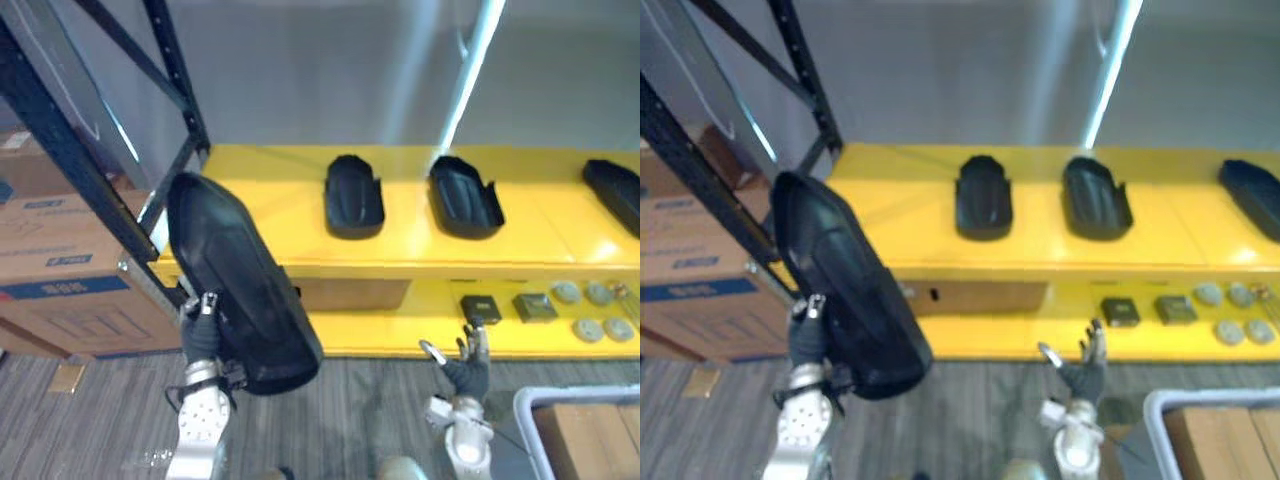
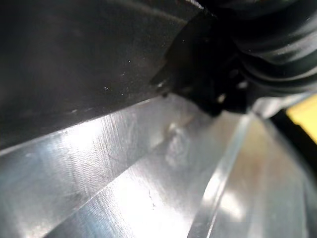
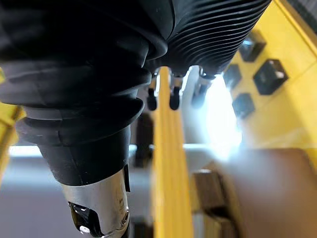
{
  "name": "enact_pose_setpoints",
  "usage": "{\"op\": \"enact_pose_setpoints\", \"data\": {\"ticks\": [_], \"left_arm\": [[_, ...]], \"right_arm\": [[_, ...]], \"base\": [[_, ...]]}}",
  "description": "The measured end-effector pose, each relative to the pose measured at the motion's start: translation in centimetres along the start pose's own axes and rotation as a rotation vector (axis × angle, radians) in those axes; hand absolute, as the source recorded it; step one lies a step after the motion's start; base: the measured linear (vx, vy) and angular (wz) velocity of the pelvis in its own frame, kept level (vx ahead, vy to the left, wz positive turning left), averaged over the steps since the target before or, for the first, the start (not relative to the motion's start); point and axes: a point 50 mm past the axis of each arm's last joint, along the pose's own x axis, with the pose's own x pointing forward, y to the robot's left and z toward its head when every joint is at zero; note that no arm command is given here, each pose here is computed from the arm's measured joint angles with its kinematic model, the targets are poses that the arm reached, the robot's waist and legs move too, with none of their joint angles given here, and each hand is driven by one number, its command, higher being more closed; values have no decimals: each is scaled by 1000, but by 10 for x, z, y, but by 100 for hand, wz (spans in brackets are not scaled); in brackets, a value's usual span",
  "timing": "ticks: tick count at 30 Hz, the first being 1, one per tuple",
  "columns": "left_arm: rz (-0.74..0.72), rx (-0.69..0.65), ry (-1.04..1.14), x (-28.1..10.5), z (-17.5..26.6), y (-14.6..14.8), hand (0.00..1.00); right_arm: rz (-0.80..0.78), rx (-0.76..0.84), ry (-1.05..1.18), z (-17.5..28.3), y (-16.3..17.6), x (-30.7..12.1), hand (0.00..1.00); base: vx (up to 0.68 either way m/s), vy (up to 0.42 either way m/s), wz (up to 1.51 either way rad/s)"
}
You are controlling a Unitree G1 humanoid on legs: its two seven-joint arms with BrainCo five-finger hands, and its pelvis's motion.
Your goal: Walk over and take plastic housings, then place them on the shelf
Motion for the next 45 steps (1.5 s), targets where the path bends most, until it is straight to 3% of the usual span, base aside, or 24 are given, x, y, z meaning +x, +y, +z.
{"op": "enact_pose_setpoints", "data": {"ticks": [10,15,18,24,30,38,45], "left_arm": [[106,-19,-18,1,3,-1,100],[187,-25,-41,5,6,8,100],[241,-22,-69,9,10,15,100],[291,108,-105,27,19,38,100],[362,206,-18,43,17,60,100],[421,478,234,83,-11,121,100],[441,598,240,135,31,160,100]], "right_arm": [[-122,-85,64,-13,-19,3,0],[-399,-252,162,-33,-82,-2,0],[-449,-328,206,-39,-101,-6,0],[-464,-386,551,-88,-107,-62,0],[-458,-360,743,-105,-118,-99,0],[-258,-304,827,-114,-102,-102,0],[-225,-286,858,-115,-112,-100,0]], "base": [[71,-27,-23],[99,95,-23],[93,288,-38],[10,108,-13],[-33,11,-13],[-44,-32,-15],[3,-8,-4]]}}
